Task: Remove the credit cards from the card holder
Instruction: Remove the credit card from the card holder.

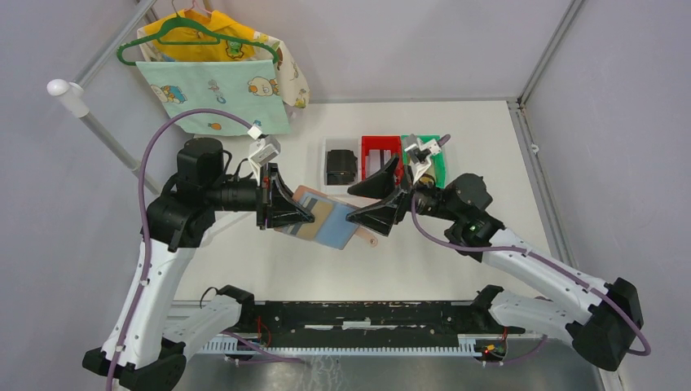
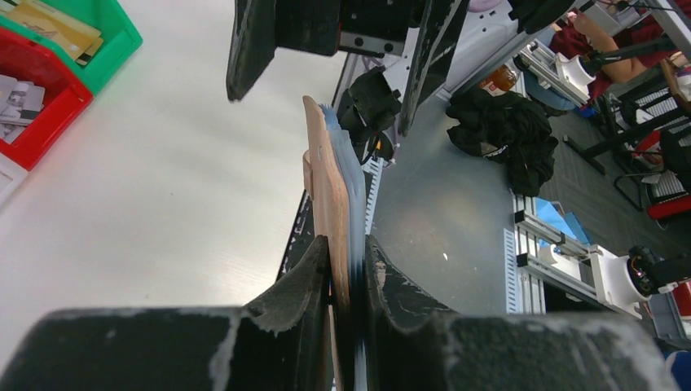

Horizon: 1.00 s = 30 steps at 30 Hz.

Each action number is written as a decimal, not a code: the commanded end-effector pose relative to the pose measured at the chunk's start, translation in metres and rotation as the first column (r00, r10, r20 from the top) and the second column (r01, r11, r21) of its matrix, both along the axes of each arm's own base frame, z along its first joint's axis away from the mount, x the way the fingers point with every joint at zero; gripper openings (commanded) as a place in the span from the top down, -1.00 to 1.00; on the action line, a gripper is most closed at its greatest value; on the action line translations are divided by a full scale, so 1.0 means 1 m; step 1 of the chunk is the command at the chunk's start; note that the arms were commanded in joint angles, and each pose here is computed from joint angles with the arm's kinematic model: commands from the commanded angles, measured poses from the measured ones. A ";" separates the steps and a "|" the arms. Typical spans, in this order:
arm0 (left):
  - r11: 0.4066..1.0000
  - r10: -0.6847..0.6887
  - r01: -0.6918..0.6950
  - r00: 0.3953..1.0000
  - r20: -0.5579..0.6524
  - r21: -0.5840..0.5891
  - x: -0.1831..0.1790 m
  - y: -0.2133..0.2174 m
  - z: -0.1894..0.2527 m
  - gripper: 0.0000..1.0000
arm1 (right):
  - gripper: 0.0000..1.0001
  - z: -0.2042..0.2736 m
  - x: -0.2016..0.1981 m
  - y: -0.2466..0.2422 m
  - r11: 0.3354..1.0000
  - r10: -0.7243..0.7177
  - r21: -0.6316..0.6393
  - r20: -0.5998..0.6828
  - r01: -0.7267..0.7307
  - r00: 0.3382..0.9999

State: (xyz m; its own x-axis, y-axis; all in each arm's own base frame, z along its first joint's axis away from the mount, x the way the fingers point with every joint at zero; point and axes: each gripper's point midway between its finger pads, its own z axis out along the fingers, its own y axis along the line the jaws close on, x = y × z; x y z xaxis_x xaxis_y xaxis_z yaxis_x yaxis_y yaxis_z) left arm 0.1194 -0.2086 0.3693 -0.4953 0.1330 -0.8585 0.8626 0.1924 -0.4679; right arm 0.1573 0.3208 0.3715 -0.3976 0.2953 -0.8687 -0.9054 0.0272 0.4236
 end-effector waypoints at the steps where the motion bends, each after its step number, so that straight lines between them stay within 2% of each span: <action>1: 0.996 -0.077 0.081 0.992 0.095 -0.041 -0.012 -0.001 0.020 0.96 | -0.77 0.000 -0.012 0.015 0.999 0.051 0.010 0.021 -0.051 0.998; 6: 0.994 -0.093 0.097 0.992 0.087 -0.045 -0.014 -0.002 0.022 0.96 | -0.21 0.000 -0.030 0.032 0.991 0.135 0.025 -0.003 -0.135 0.991; 9: 0.991 -0.117 0.121 0.991 0.072 -0.054 -0.018 -0.002 0.023 0.97 | 0.04 0.004 -0.042 0.034 0.985 0.165 0.049 0.006 -0.165 0.986; 12: 0.987 -0.144 0.146 0.989 0.038 -0.066 -0.021 -0.003 0.023 0.96 | 0.46 0.012 -0.055 0.027 0.974 0.194 0.111 0.024 -0.196 0.981; 18: 0.986 -0.151 0.151 0.988 0.016 -0.070 -0.021 -0.004 0.024 0.96 | 0.93 0.016 -0.063 0.020 0.967 0.203 0.152 0.020 -0.203 0.979; 19: 0.987 -0.142 0.144 0.990 0.021 -0.066 -0.019 -0.004 0.024 0.91 | 0.97 0.015 -0.061 0.020 0.970 0.193 0.148 0.011 -0.193 0.981; 21: 0.994 -0.094 0.096 0.995 0.035 -0.044 -0.010 -0.004 0.021 0.68 | 1.00 0.011 -0.053 0.024 0.980 0.161 0.128 -0.033 -0.156 0.986; 26: 0.991 0.115 -0.122 0.987 0.116 0.056 0.029 0.006 0.001 0.12 | 1.00 0.008 -0.042 0.028 0.986 0.121 0.124 -0.105 -0.107 0.987; 30: 0.988 0.119 -0.136 0.973 0.198 0.072 0.028 0.011 -0.004 -0.12 | 1.00 -0.004 -0.030 0.029 0.997 0.053 0.072 -0.148 -0.042 0.988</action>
